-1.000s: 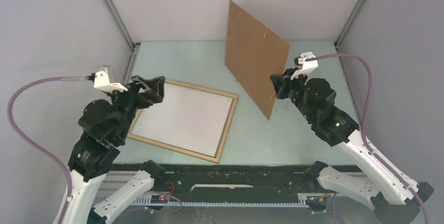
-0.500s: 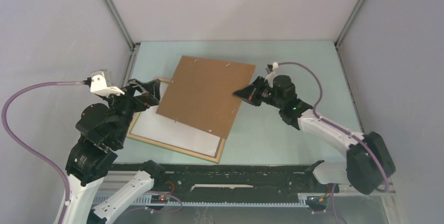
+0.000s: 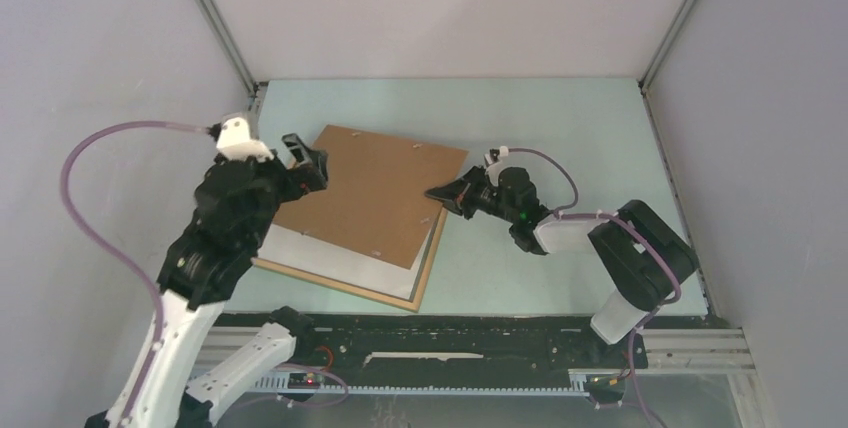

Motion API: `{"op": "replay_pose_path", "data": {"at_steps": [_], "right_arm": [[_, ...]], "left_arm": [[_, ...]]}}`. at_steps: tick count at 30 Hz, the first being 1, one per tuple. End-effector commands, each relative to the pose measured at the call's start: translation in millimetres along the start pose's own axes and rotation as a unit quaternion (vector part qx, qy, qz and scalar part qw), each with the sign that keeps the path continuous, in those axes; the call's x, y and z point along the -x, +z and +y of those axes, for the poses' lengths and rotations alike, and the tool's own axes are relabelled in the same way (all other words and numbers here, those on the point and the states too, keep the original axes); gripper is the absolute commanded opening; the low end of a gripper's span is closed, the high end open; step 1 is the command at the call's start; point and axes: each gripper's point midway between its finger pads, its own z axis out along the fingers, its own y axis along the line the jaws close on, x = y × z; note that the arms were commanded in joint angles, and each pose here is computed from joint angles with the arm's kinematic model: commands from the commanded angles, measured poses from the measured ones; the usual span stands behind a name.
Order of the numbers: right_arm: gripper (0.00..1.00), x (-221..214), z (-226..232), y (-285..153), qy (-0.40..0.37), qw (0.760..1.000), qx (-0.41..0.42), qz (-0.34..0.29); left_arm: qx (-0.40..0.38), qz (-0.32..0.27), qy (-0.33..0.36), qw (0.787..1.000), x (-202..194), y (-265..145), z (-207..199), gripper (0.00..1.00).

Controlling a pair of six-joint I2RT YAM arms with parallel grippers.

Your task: Put the photo into the frame

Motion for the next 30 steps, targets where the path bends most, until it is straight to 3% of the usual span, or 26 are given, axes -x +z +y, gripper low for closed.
{"op": "replay_pose_path", "data": {"at_steps": [1, 5, 8, 11, 13, 23, 30], "right_arm": [[0.0, -15, 46, 1, -0.016, 0.994, 0.106, 0.015], [0.0, -25, 30, 9, -0.002, 0.993, 0.116, 0.027], [0.0, -30, 18, 14, -0.002, 0.993, 0.114, 0.03], [0.0, -33, 4, 18, -0.012, 0.995, 0.099, 0.027], [0.0, -33, -2, 19, -0.015, 0.995, 0.095, 0.027], [0.0, -37, -32, 22, -0.039, 0.995, 0.079, 0.048], [0.0, -46, -35, 20, -0.051, 0.992, 0.083, 0.075]], "left_arm": [[0.038, 0.073, 0.008, 0.997, -27, 34, 18, 1.0], [0.073, 0.13, -0.067, 0.986, -46, 74, 57, 1.0], [0.129, 0.133, -0.159, 0.97, -51, 99, 105, 1.0], [0.179, 0.116, -0.203, 0.956, -59, 128, 144, 1.0], [0.217, 0.125, -0.211, 0.945, -66, 140, 168, 1.0], [0.229, 0.223, -0.182, 0.93, -103, 182, 226, 1.0], [0.27, 0.251, -0.153, 0.917, -133, 195, 271, 1.0]]}}
